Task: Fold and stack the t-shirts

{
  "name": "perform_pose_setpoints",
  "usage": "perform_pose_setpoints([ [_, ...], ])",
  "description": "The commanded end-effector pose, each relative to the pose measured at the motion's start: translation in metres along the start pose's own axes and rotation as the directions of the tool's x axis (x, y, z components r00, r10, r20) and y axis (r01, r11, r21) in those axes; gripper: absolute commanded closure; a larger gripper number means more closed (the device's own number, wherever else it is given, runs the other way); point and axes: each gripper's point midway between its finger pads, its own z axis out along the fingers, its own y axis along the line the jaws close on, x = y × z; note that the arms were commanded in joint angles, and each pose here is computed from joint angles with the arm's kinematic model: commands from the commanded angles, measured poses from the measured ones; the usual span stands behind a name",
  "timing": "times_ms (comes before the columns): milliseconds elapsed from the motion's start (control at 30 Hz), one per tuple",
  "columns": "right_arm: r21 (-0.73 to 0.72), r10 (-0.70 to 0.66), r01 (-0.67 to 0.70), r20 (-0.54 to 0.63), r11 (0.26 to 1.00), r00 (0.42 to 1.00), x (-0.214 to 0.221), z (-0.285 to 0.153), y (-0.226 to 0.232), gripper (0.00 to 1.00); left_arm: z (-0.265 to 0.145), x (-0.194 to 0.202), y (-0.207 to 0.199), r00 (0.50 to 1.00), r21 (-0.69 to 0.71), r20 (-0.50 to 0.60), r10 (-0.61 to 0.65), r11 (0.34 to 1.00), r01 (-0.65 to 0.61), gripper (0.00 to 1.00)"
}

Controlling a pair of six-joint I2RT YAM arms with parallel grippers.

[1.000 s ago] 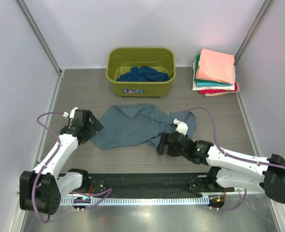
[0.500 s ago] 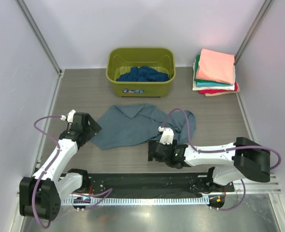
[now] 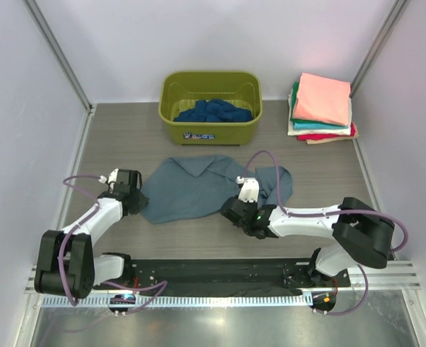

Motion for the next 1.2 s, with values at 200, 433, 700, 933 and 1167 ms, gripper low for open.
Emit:
perform_pose_setpoints([
  [200, 0.0, 0.16, -0.168, 0.304, 0.986, 0.939, -0.153, -0.094, -0.065, 0.99, -0.016, -0.05, -0.035, 0.985, 0.123, 0.163, -0.052, 0.992, 0.032, 1.0],
  [433, 0.155, 0.184, -0.228, 0.256, 0.961, 0.949, -0.167, -0.089, -0.134, 0.35, -0.046, -0.067, -0.055, 0.972, 0.228, 0.198, -0.125, 0.97, 0.078, 1.0],
  [700, 0.045, 0.305, -0.309, 0.078, 0.95, 0.949, -0.125, -0.055, -0.118, 0.02, -0.026, -0.031, -0.049, 0.998, 0.198, 0.043, -0.041, 0.98, 0.032, 0.43],
  [933, 0.091, 0.36, -0.357, -0.019, 0.93, 0.933, -0.072, -0.064, -0.134, 0.09, -0.038, -0.019, -0.044, 0.998, 0.249, 0.033, -0.055, 0.967, 0.045, 0.42],
  [1167, 0.271, 0.575, -0.547, -0.031, 0.792, 0.818, -0.002, -0.055, -0.165, 0.11, -0.042, -0.001, -0.05, 1.0, 0.273, -0.01, -0.01, 0.962, 0.012, 0.44],
])
